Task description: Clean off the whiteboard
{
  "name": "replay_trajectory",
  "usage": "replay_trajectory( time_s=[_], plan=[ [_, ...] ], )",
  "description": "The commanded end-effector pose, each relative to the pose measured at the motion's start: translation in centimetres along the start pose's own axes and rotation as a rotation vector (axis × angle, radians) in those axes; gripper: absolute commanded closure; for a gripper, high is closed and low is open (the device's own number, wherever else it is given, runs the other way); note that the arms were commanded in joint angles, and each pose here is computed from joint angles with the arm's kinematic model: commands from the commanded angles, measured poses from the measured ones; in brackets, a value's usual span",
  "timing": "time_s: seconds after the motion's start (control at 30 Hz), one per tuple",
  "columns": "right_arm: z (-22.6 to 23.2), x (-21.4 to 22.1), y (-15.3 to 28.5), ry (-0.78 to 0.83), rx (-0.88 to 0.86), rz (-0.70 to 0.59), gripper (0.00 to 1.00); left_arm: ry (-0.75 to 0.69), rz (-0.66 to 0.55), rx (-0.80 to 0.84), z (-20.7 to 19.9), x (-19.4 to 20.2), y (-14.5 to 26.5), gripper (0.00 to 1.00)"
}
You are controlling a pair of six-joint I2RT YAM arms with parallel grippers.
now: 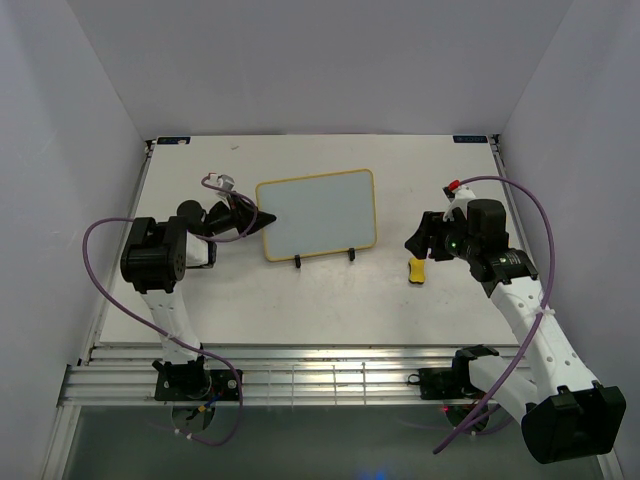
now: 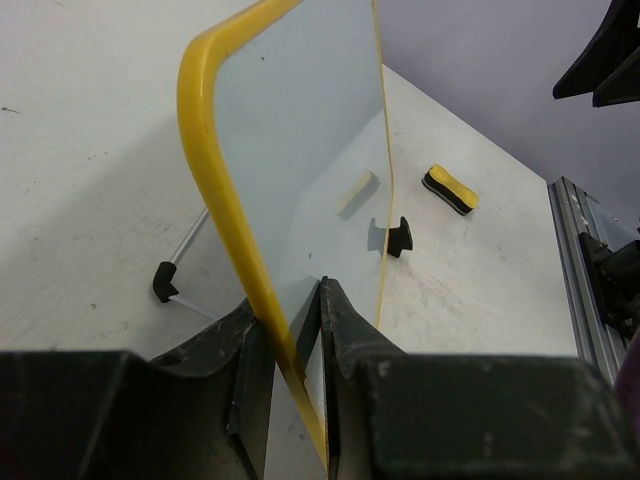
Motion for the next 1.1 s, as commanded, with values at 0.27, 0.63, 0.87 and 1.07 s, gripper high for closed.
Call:
replay_trajectory(
  time_s=[0.27,0.63,0.87,1.07],
  plan=[
    [0.9,-0.9,0.3,0.044,-0.051,-0.044,0.36,-0.260,-0.093,0.073,0.0,-3.6,-0.5,0.64],
    [0.8,-0.7,0.3,0.047,-0.049,-0.043,0.36,-0.191,-0.085,0.070,0.3,-2.9,-0.4,0.45],
    [0.6,-0.4,0.1,0.046,-0.044,-0.034,0.36,-0.172,-0.086,0.053,0.7,-3.0,-0.3,0.02],
    [-0.1,-0.3,-0.2,0.035,0.000,-0.036,0.28,-0.155,-0.117,-0.084,2.2,-4.4,1.7,0.02]
  ],
)
Point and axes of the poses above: each gripper's point midway between its finger pads, its own y axis back along the fingers, its own z axis along the line the jaws close on, x = y × z, the point moved 4 cm from there along y, back along the fingers, and after that the axes turned 11 degrees about -y, right-handed, at the moved point
